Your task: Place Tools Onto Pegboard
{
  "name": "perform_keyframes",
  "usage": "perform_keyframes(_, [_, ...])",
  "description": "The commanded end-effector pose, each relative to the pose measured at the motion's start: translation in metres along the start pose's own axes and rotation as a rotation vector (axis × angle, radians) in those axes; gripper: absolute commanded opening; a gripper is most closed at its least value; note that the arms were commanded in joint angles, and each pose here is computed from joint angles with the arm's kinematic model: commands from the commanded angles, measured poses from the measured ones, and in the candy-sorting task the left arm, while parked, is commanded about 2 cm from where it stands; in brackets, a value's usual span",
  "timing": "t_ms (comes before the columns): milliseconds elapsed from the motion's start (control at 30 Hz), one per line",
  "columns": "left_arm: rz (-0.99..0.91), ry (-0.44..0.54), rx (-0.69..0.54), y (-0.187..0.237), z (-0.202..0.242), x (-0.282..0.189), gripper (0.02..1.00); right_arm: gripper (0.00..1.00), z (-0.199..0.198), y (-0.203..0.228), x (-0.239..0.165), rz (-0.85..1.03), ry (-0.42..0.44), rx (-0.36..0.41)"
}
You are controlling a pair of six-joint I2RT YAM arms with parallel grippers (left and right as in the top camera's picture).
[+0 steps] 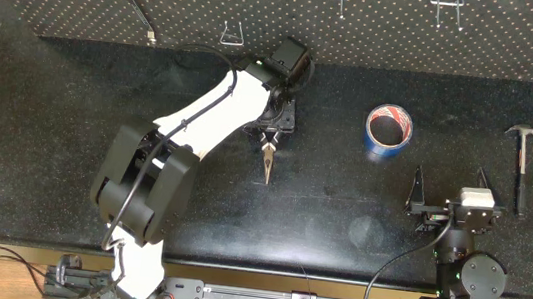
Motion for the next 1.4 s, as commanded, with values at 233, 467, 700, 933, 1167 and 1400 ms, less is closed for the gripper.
perform_keyframes(233, [-0.139,-0.003,0.007,0.013,0.019,-0.091,0.029,0.982,0.000,0.001,0.000,0.001,0.000,-0.007])
perform_keyframes(467, [-0.312,0.041,-0.075,0.061,0.098,-0.121,0.029,0.980,0.000,0.001,0.000,0.001,0.000,-0.007])
perform_keyframes(700, [-0.724,0.218,-0.206,0.067,0.152,-0.115,0.027,0.982,0.000,0.001,0.000,0.000,0.000,-0.007])
perform_keyframes(933, [-1.202,0.342,-0.236,0.034,0.163,-0.114,0.027,0.980,0.000,0.001,0.000,0.001,0.000,-0.007])
perform_keyframes(1167, [-1.465,0.433,-0.191,0.000,0.147,-0.145,0.025,0.980,0.000,0.001,0.000,0.001,0.000,-0.007])
perform_keyframes(1400, [-1.449,0.568,-0.072,-0.058,0.101,-0.164,0.027,0.980,0.000,0.001,0.000,0.001,0.000,-0.007])
Point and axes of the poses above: each gripper's point midway between its finger pads, its own x axis out along the fingers, its own z axis along the line the jaws close on, y = z × x, the point moved 8 cm from there along -x, back along the fingers, and after that the axes turned 10 degrees about -x, right-handed, at the moved point
